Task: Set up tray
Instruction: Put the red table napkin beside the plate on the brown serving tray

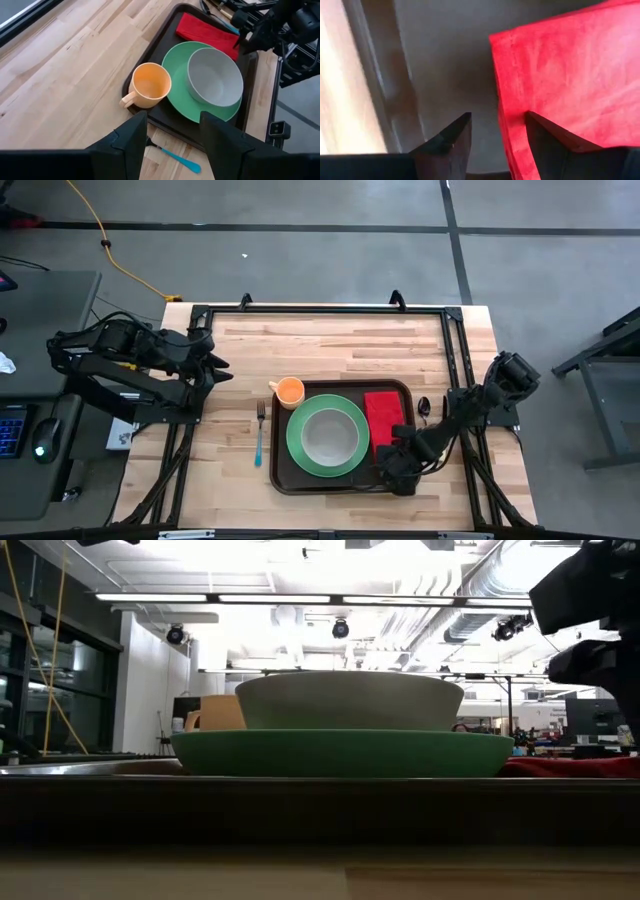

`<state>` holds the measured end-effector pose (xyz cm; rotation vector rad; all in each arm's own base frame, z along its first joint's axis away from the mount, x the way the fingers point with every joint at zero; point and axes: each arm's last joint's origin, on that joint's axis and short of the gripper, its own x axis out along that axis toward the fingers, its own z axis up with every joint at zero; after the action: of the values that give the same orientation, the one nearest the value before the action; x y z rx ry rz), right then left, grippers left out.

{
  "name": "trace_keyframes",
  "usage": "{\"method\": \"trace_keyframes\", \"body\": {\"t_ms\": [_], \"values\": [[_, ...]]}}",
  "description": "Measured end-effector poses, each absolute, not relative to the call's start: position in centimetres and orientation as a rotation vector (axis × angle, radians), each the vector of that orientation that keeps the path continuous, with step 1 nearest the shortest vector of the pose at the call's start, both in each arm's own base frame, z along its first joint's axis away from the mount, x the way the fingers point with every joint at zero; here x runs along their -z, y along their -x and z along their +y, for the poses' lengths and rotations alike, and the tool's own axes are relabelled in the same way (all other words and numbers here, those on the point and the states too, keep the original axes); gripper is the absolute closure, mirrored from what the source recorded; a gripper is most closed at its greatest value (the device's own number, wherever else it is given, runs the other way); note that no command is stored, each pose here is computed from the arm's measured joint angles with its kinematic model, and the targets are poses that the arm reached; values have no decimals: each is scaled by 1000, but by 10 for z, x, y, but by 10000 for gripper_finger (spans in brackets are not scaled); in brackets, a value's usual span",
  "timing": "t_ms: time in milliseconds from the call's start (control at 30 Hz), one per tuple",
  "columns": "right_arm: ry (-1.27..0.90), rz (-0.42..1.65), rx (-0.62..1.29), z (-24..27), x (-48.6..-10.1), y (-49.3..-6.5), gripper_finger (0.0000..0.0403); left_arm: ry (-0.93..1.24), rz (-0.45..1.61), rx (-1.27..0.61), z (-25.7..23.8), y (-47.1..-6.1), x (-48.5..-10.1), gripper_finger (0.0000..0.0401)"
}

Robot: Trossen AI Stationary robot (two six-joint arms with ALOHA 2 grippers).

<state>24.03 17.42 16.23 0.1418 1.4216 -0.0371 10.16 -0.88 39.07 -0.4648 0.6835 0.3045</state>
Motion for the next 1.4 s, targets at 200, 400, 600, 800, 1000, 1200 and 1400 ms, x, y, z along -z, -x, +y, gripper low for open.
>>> {"method": "trace_keyframes", "body": {"t_ms": [200,400,600,800,1000,1200,1400], "values": [[-123,1449,11,175,-157,-241,238,464,684,-304,-9,-102,-391,190],[-91,1444,45,176,-150,-243,238,462,684,-304,-9,-102,-391,190],[-93,1452,80,177,-142,-245,238,463,684,-304,-9,-102,-391,190],[-173,1423,192,176,-141,-245,238,463,684,-304,-9,-102,-391,190],[-180,1424,197,176,-141,-245,238,462,684,-304,-9,-102,-391,190],[-176,1428,190,176,-141,-245,238,463,684,-304,-9,-102,-391,190],[-204,1436,203,175,-141,-246,246,463,684,-304,-9,-102,-391,190]]}}
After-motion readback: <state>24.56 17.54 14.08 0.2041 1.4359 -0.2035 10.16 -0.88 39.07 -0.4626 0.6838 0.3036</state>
